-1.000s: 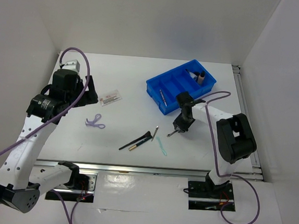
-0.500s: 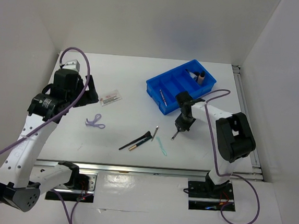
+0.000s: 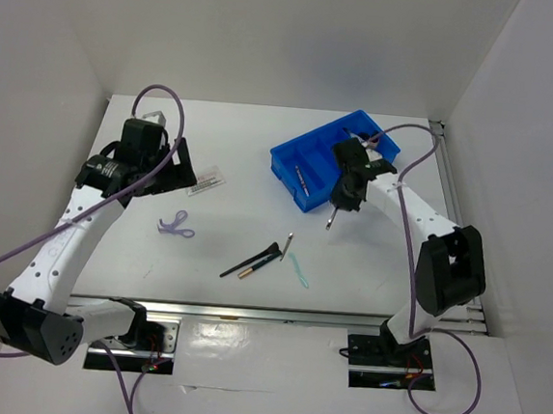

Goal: Organize the makeup

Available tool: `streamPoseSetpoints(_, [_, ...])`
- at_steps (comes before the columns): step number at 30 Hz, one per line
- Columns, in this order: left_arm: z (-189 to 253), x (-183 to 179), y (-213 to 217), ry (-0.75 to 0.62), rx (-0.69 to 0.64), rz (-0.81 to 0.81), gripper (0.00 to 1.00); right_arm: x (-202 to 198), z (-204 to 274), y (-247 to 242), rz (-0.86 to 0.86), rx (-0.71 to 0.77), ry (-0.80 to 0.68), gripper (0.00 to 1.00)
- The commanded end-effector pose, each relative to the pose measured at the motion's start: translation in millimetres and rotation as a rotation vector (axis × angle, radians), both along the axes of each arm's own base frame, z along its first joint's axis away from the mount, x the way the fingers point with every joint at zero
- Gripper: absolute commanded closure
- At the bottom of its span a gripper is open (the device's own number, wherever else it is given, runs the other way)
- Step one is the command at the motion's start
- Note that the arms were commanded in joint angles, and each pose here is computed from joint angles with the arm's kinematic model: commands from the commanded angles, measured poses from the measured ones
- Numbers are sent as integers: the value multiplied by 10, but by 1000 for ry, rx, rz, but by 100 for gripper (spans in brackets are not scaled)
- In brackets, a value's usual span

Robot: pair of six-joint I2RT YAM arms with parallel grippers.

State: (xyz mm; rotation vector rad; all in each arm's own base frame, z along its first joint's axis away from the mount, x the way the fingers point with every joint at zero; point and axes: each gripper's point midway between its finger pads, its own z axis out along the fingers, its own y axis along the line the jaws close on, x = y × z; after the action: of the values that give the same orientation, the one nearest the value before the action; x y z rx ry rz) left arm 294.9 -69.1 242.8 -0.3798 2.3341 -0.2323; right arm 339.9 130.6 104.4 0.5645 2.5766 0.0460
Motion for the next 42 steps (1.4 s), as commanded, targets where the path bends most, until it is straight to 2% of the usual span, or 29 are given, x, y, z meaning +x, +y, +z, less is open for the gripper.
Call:
streamPoseSetpoints(1, [209,168,-48,-60,-28,0,6,284,410,-5,46,-54,-109,83])
streamPoseSetpoints(7, [209,267,-82,-43,-17,-21,6,798,780,106,93,-96,-232,84])
streamPoseSetpoints(14, [199,349,-70,-20,21,-40,6,1443,939,74,94,-251,-359,84])
streamPoseSetpoints(20, [169,363,-73,-11,23,-40,6,1844,823,158,130,-346,-405,84])
streamPoseSetpoints(26, [98,370,-55,7,40,-40,6,1991,545,252,164,-385,-368,84])
streamPoseSetpoints(29, [98,370,-55,7,40,-40,6,2010,436,302,191,-374,-354,75])
streamPoseSetpoints(30, [98,370,-55,7,40,-40,6,2012,374,315,206,-376,-342,61])
streamPoseSetpoints(35, [69,383,-57,16,41,-41,6,2101,465,389,212,-354,-361,42])
streamPoseSetpoints(40, [98,371,-55,7,40,-40,6,2041,811,405,197,-338,-412,42])
streamPoseSetpoints(42, [137,354,-51,-5,37,-40,6,1904,808,407,198,-302,-386,47])
